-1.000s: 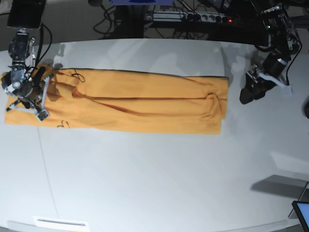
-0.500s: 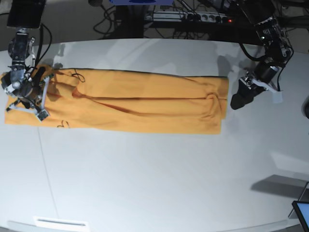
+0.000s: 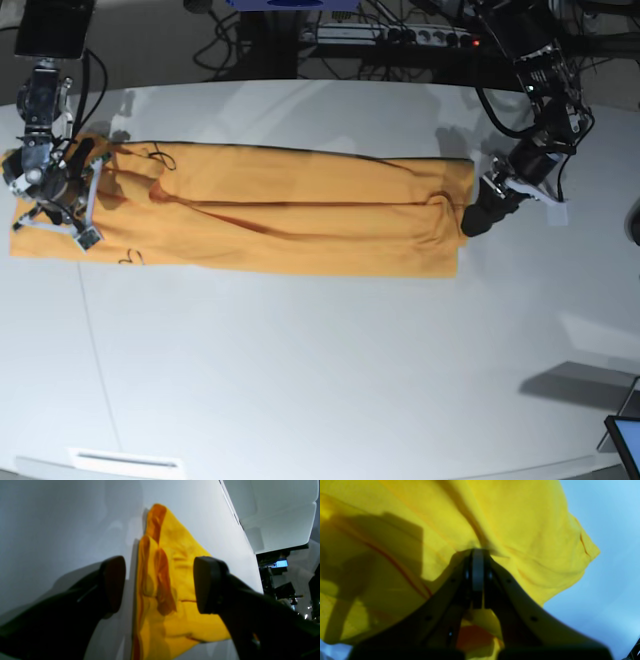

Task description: Fold the T-shirt properly

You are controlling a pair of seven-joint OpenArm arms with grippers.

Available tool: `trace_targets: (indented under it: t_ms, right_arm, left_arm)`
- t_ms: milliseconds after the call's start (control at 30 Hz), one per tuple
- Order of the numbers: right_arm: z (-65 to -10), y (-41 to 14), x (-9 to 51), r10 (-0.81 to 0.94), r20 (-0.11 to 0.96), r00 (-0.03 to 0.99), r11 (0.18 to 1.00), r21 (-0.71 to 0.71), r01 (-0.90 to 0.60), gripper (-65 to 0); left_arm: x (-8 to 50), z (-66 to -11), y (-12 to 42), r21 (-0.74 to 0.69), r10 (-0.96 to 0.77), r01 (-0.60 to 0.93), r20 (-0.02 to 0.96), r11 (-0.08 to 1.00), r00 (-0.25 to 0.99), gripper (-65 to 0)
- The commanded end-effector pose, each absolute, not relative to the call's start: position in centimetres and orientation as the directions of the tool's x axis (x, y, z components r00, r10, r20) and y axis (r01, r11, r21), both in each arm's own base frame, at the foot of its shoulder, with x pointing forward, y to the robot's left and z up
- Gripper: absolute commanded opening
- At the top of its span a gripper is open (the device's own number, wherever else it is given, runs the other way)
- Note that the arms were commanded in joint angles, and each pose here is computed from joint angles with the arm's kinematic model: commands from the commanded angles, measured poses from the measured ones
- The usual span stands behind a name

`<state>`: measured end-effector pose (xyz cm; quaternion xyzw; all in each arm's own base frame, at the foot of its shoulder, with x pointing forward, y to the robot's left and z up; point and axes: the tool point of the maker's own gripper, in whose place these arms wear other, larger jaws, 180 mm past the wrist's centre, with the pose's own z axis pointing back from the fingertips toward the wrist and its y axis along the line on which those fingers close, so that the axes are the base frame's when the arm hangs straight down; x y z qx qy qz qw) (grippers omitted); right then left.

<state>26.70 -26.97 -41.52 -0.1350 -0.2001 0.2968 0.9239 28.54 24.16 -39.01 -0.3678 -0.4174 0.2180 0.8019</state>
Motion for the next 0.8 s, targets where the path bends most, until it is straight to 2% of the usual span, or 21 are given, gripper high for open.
trace_targets:
  t_ms: [0,233,633,767]
  right_arm:
    - [-41.7,-27.3,26.2,0.61,0.262,0.748,0.78,-0.363,-0.509,-65.0]
    - [-41.7,-27.3,26.2,0.61,0.263,0.748,0.781,-0.362,-0.509,-65.0]
    - [-41.7,-27.3,26.1,0.609,0.265,0.748,0.781,-0.362,-0.508,-65.0]
    - [-41.6,-27.3,26.2,0.609,0.265,0.747,0.781,-0.363,-0.508,-65.0]
  left_arm:
    - [28.2,-39.8,22.6,-0.795,0.656,-0.056,0.456,0.605,0.601,-24.4]
    - [28.2,-40.2,21.9,-0.819,0.711,-0.169,0.35,0.548,0.61,-24.4]
    - [28.9,-38.6,22.1,-0.819,0.75,-0.223,0.327,0.528,0.575,-24.4]
    - [28.9,-39.0,22.7,-0.824,0.791,-0.293,0.271,0.486,0.549,-24.4]
